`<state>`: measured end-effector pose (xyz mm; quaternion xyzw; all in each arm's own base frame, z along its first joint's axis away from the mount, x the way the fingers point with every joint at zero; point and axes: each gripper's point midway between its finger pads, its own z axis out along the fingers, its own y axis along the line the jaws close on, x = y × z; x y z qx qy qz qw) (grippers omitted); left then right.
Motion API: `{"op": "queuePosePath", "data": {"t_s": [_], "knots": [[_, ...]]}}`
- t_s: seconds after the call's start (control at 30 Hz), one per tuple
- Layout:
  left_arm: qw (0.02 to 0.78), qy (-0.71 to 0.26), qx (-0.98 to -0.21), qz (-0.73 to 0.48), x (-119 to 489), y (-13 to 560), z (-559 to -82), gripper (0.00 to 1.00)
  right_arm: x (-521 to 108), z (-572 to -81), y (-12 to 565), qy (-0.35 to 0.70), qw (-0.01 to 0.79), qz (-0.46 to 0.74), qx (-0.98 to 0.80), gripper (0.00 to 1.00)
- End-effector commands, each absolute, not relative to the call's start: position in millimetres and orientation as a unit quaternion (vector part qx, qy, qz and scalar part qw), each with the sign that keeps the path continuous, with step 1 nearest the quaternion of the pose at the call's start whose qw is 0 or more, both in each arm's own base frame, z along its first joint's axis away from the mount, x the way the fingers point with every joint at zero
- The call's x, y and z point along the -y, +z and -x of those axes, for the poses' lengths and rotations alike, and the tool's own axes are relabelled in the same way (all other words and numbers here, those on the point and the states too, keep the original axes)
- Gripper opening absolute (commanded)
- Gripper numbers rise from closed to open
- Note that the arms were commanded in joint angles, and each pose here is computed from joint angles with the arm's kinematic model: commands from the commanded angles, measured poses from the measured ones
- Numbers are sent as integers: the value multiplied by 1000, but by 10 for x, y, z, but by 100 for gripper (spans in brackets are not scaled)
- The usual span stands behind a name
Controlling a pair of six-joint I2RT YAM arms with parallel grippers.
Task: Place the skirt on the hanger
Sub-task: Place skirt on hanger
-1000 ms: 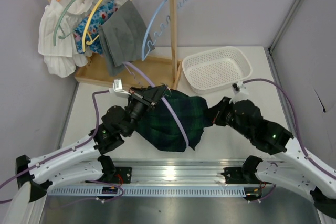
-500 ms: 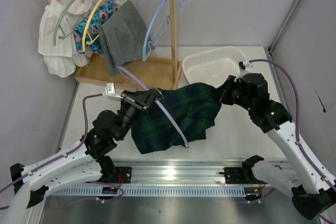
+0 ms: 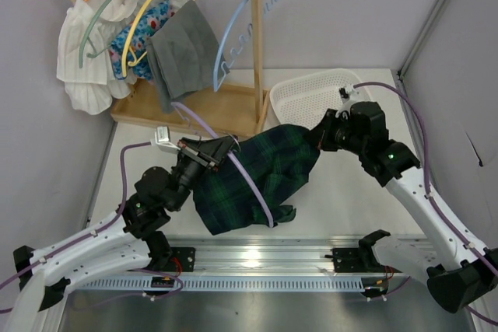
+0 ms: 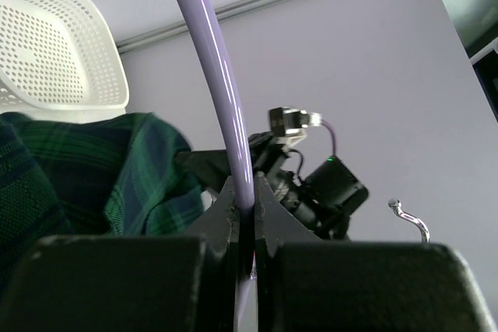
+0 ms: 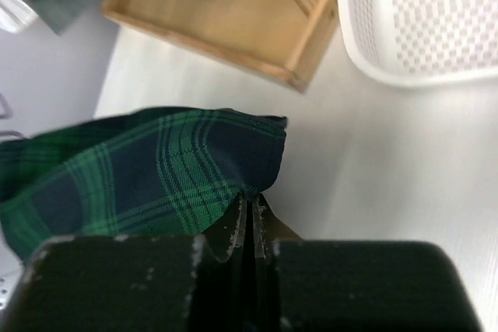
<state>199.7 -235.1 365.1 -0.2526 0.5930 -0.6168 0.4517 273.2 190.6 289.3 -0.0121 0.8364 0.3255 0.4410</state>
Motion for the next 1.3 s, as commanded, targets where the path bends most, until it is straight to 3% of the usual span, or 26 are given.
{"op": "queuePosePath", "data": {"t_s": [0.0,0.03,0.1,0.13,0.23,0.37,0.47,0.67,0.97,1.17,1.27], "knots": [[450,-663,-546,243,2273,4045,-1889,0,-1914,-2751,2774,322,442,28,-837,6],[449,-667,-543,243,2268,4072,-1883,0,-1878,-2766,2695,307,439,28,-844,10],[450,-666,-542,244,2278,4081,-1894,0,-1846,-2754,2598,292,420,26,-859,42],[450,-666,-542,245,2278,4080,-1899,0,-1836,-2741,2619,289,418,29,-861,67],[454,-667,-536,250,2277,4111,-1930,0,-1785,-2581,2952,293,443,42,-846,99],[456,-668,-536,243,2330,4166,-1969,0,-1658,-2241,3431,309,486,66,-815,99],[454,-673,-532,241,2366,4207,-2009,0,-1831,-1951,3719,378,497,121,-772,95],[447,-679,-526,250,2400,4243,-2117,0,-2379,-1427,3650,474,483,275,-684,87],[443,-688,-519,247,2433,4301,-2157,0,-2998,-1521,3241,417,464,311,-717,86],[434,-692,-519,252,2438,4203,-2150,0,-3278,-1581,3275,420,473,313,-708,68],[432,-693,-519,253,2419,4192,-2143,0,-3356,-1702,3201,389,479,306,-725,47]]}}
